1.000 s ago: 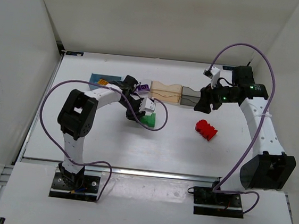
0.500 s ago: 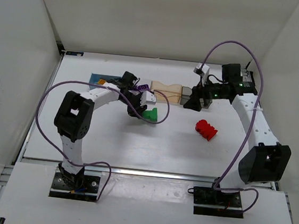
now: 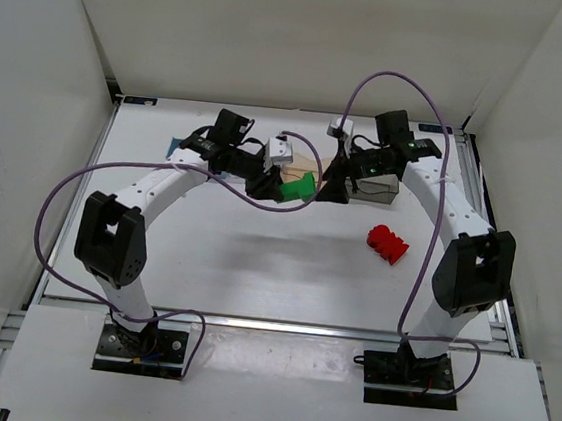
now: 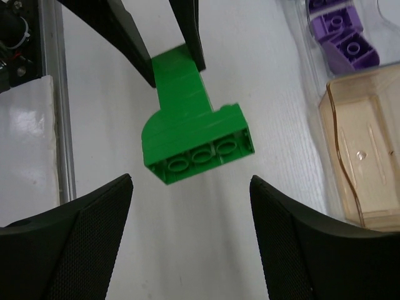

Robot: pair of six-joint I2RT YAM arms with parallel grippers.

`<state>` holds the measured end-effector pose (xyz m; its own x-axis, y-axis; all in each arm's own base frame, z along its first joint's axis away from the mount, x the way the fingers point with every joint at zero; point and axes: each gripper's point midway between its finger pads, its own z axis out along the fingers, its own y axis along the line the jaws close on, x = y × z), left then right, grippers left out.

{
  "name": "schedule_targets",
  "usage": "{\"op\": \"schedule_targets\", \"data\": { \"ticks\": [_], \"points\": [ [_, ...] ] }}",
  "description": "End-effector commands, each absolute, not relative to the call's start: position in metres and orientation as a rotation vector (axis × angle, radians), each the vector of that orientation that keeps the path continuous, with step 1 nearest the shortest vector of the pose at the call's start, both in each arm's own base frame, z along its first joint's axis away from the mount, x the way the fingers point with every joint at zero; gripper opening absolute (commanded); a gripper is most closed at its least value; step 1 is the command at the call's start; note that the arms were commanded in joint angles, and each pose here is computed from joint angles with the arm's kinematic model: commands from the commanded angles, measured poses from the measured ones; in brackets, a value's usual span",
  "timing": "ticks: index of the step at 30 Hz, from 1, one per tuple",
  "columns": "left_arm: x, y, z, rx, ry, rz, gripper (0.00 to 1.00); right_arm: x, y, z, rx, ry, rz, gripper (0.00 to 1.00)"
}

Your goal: Sort the legos into containers by color

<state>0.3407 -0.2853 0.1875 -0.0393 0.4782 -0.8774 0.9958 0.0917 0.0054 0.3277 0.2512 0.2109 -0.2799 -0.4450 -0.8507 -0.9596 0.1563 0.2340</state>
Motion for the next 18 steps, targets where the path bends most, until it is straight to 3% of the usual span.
{"op": "schedule_targets", "data": {
  "ticks": [1, 10, 18],
  "points": [
    [0.325, -0.289, 0.218, 1.476, 1.544, -0.926, 0.32, 0.333, 0.269, 0.242, -1.392, 1.644, 1.069, 0.79],
    [0.329, -0.287, 0.223, 1.447, 1.517, -0.849, 0.31, 0.330, 0.278, 0.251, -1.324, 1.681, 1.152, 0.80],
    [0.360, -0.272, 0.230, 1.318, 1.467, -0.530, 0.27, 0.351, 0.265, 0.263, -0.800, 1.965, 1.471, 0.82]
  ]
}}
